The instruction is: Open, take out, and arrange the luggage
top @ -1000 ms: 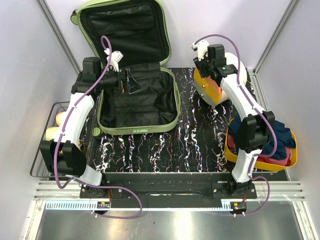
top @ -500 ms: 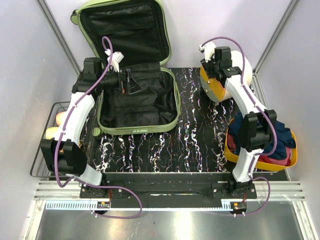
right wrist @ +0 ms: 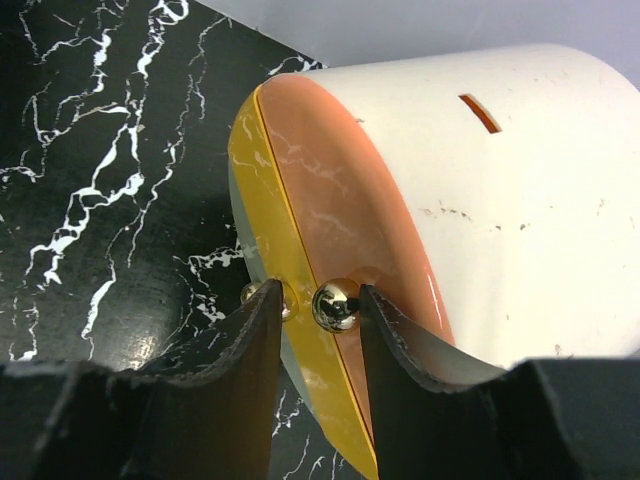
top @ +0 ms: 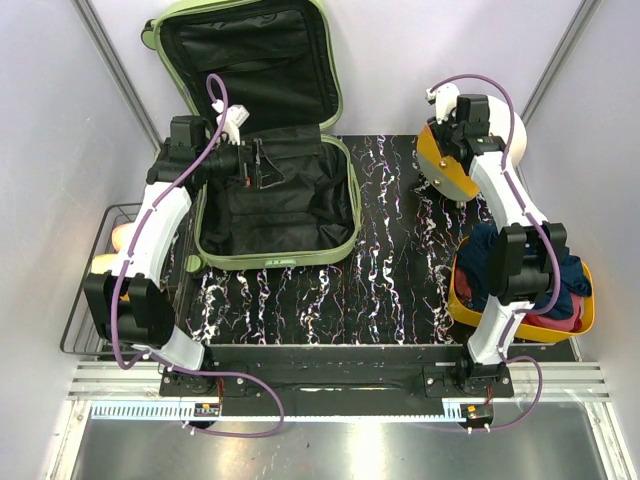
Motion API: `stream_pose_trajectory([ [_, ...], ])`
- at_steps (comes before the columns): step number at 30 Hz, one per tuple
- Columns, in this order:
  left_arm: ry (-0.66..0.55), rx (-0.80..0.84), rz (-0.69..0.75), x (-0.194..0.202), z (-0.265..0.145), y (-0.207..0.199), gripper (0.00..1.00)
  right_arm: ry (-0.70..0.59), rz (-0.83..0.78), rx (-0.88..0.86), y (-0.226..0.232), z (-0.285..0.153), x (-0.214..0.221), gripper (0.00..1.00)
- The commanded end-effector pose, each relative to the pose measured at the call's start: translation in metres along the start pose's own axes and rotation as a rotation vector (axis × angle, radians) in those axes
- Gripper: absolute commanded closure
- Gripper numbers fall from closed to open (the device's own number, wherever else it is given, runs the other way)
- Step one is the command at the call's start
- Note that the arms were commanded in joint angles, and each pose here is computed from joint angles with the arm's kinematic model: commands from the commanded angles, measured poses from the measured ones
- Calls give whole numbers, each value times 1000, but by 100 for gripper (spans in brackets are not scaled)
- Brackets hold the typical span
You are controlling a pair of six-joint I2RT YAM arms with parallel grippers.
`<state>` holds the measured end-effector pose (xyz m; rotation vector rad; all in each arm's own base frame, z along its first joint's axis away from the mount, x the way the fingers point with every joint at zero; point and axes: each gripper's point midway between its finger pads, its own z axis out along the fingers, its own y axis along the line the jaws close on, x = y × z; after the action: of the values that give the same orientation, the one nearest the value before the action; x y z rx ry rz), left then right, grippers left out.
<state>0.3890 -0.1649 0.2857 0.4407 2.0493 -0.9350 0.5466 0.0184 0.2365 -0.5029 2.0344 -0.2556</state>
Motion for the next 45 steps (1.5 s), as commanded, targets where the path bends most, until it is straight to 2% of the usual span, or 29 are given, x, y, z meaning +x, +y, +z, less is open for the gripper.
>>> stream_pose_trajectory([
  [1,-52,-25,55,-22,-2,2,1,-6,21,100,-40,-9,-1,55],
  [4,-43,-46,58,-20,-3,5,1,-17,37,110,-49,-9,-3,55],
  [8,-49,-80,93,-26,-8,8,1,-62,34,55,-42,-16,-15,50],
  [11,-91,-214,86,-42,-18,26,1,-131,44,-54,-24,-33,-33,44],
  [12,-92,-241,83,-45,-24,31,1,-175,46,-103,-18,-46,-46,37],
  [16,-136,-377,111,-72,-53,46,1,-268,128,-215,-3,-86,-79,23],
  [17,-144,-384,184,-85,-64,42,1,-267,153,-244,1,-96,-82,20],
  [18,-103,-396,184,-77,-71,45,1,-305,205,-277,3,-114,-98,14],
  [21,-39,-393,269,-65,-81,43,1,-327,308,-338,13,-141,-108,7],
  [22,-29,-397,276,-61,-82,44,1,-328,331,-351,17,-146,-107,0],
  [25,-15,-480,197,-41,-86,56,1,-308,401,-402,32,-160,-96,0],
  [28,53,-566,109,-2,-84,73,1,-268,451,-426,46,-161,-73,0],
  [29,57,-633,110,2,-89,82,1,-240,464,-439,55,-161,-58,0],
  [31,110,-665,109,25,-86,87,1,-238,468,-459,64,-162,-48,0],
  [37,194,-668,120,71,-75,86,1,-199,517,-465,87,-160,-2,0],
  [41,204,-653,118,82,-71,86,1,-185,541,-462,95,-160,13,0],
  [45,171,-662,132,75,-75,83,1,-230,529,-448,90,-175,4,0],
])
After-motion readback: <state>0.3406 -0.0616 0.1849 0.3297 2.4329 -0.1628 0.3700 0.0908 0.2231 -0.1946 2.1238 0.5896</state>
